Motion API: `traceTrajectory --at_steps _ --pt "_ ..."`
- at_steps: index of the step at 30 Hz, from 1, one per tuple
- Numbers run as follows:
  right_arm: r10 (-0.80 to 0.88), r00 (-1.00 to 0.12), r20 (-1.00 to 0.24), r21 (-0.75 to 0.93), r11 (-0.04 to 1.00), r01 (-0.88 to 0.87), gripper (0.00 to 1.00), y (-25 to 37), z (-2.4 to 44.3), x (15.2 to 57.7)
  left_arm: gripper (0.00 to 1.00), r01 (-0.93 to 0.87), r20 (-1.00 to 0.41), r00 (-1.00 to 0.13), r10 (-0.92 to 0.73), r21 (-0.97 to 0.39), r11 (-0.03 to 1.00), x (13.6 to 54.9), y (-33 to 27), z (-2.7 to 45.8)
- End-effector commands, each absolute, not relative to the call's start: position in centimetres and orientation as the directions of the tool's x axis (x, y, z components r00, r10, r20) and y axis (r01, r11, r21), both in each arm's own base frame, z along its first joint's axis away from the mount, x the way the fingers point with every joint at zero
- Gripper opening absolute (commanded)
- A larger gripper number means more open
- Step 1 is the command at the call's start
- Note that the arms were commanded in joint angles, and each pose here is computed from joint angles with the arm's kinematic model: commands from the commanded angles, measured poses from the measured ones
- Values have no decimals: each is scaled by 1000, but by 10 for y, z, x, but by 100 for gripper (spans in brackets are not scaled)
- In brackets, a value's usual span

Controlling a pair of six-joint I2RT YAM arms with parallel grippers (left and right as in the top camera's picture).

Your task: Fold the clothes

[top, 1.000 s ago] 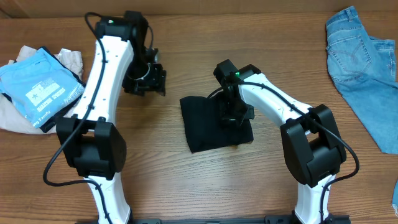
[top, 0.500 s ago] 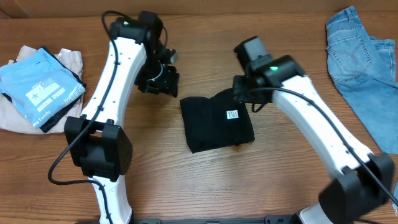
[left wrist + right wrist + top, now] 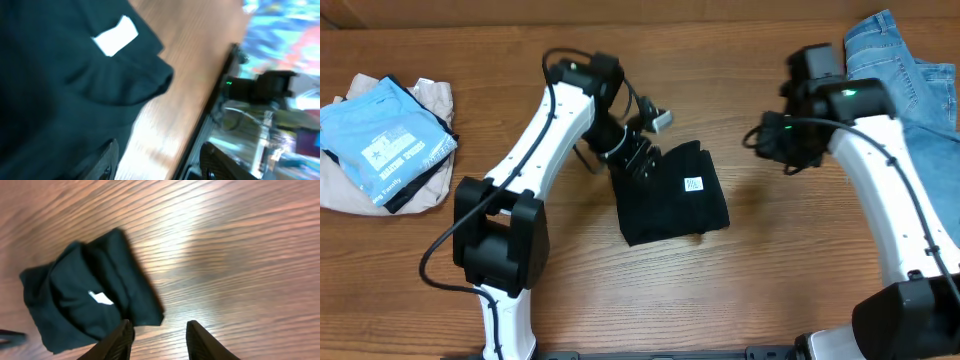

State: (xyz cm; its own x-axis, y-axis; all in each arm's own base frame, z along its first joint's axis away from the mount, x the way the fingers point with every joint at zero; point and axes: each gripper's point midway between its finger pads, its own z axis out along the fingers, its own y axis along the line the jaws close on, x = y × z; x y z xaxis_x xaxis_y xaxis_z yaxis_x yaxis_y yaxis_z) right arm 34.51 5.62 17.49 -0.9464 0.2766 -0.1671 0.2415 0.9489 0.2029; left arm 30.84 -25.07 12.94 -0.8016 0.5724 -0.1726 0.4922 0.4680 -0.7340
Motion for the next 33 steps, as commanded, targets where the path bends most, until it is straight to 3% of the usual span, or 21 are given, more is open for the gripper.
traceTrajectory --at_steps 1,4,15,20,24,28,33 --pt "271 -941 -202 285 936 208 39 52 195 346 56 435 -236 -805 545 -859 270 288 -273 126" --pt "290 -938 -188 311 924 223 39 49 195 346 57 398 -216 -817 534 -882 253 275 -280 103" --pt "293 -940 -176 307 923 231 39 47 195 343 65 194 -12 -903 430 -904 382 257 -295 42" --pt "293 -940 -173 306 923 232 39 47 194 342 77 250 -84 -886 456 -915 317 248 -305 37" --pt "293 -941 -170 305 923 233 39 47 194 341 80 301 -154 -868 471 -920 253 245 -315 39" --pt "293 -941 -169 305 923 233 39 47 194 341 100 318 -213 -855 474 -936 154 250 -324 62" --pt "275 -946 -172 300 929 216 39 47 194 340 100 445 -336 -809 482 -886 129 266 -329 98"
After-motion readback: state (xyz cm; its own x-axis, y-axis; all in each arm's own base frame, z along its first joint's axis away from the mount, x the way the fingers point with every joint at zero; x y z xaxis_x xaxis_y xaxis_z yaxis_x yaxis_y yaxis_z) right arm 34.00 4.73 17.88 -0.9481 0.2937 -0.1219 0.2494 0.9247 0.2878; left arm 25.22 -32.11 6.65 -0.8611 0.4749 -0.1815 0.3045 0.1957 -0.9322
